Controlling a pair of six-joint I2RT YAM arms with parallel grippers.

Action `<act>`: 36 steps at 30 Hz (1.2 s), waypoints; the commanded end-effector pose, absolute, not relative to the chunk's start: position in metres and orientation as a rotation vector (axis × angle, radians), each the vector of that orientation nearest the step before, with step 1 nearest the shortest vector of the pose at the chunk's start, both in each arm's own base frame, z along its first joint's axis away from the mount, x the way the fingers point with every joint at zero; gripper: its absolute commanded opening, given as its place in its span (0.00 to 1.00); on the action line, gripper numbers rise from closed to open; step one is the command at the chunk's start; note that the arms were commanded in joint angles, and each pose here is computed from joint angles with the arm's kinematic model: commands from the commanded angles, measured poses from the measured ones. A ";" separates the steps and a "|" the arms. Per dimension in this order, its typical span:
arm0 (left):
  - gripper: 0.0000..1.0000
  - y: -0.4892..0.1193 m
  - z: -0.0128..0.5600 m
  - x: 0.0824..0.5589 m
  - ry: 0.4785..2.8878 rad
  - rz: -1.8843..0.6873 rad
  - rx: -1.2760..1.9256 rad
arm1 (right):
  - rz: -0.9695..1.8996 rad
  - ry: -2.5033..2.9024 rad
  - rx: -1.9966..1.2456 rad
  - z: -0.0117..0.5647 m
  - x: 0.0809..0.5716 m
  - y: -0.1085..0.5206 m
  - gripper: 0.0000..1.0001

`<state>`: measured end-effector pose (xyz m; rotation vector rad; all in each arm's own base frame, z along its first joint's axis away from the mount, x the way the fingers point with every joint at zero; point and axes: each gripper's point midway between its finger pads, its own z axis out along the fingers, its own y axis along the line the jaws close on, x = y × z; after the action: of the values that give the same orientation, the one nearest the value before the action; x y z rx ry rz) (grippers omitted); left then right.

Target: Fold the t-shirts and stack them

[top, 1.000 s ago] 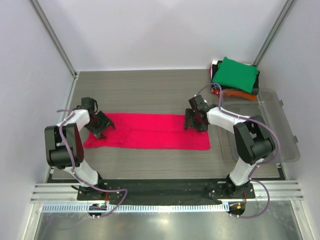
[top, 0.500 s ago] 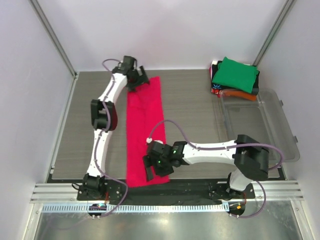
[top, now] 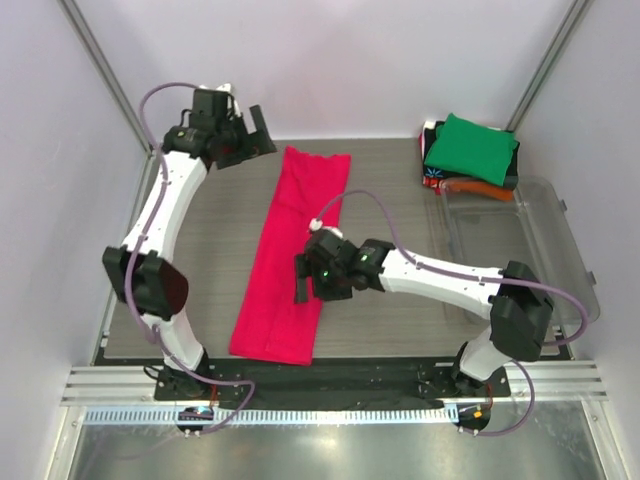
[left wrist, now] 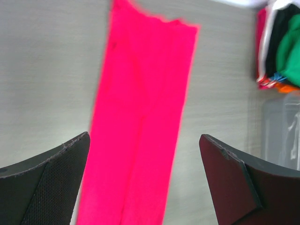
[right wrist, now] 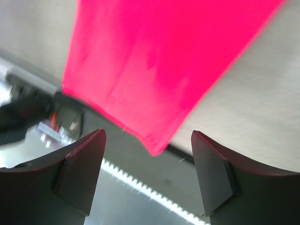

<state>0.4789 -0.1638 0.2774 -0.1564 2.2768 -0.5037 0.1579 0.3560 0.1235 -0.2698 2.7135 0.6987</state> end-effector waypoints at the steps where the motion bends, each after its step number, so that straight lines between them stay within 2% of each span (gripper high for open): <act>1: 1.00 -0.126 0.233 0.428 2.451 -0.378 -0.235 | 0.594 2.653 -0.238 0.123 0.190 0.338 0.80; 5: 1.00 -0.116 0.214 0.370 2.468 -0.403 -0.259 | 0.631 2.650 -0.249 0.124 0.202 0.350 0.80; 8: 1.00 -0.104 0.183 0.317 2.540 -0.383 -0.316 | 0.652 2.753 -0.225 0.103 0.184 0.351 0.76; 11: 0.99 -0.097 0.143 0.260 2.619 -0.394 -0.396 | 0.588 2.816 -0.187 0.077 0.154 0.342 0.69; 15: 0.96 -0.098 0.127 0.223 2.595 -0.452 -0.439 | 0.597 2.879 -0.275 0.051 0.098 0.357 0.69; 17: 0.95 -0.100 0.128 0.212 2.565 -0.463 -0.427 | 0.599 2.900 -0.322 0.039 0.073 0.359 0.68; 22: 0.95 -0.107 0.140 0.202 2.546 -0.492 -0.437 | 0.623 2.936 -0.318 0.016 0.051 0.366 0.60; 28: 0.92 -0.105 0.143 0.187 2.521 -0.511 -0.498 | 0.581 2.888 -0.290 0.014 0.060 0.361 0.58; 36: 0.90 -0.102 0.148 0.180 2.479 -0.514 -0.545 | 0.723 2.801 -0.268 0.045 0.066 0.377 0.59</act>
<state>0.1818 -0.1045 0.1497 -0.5110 2.4810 -0.5316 0.0543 0.3557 0.0161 -0.3275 2.9137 0.5736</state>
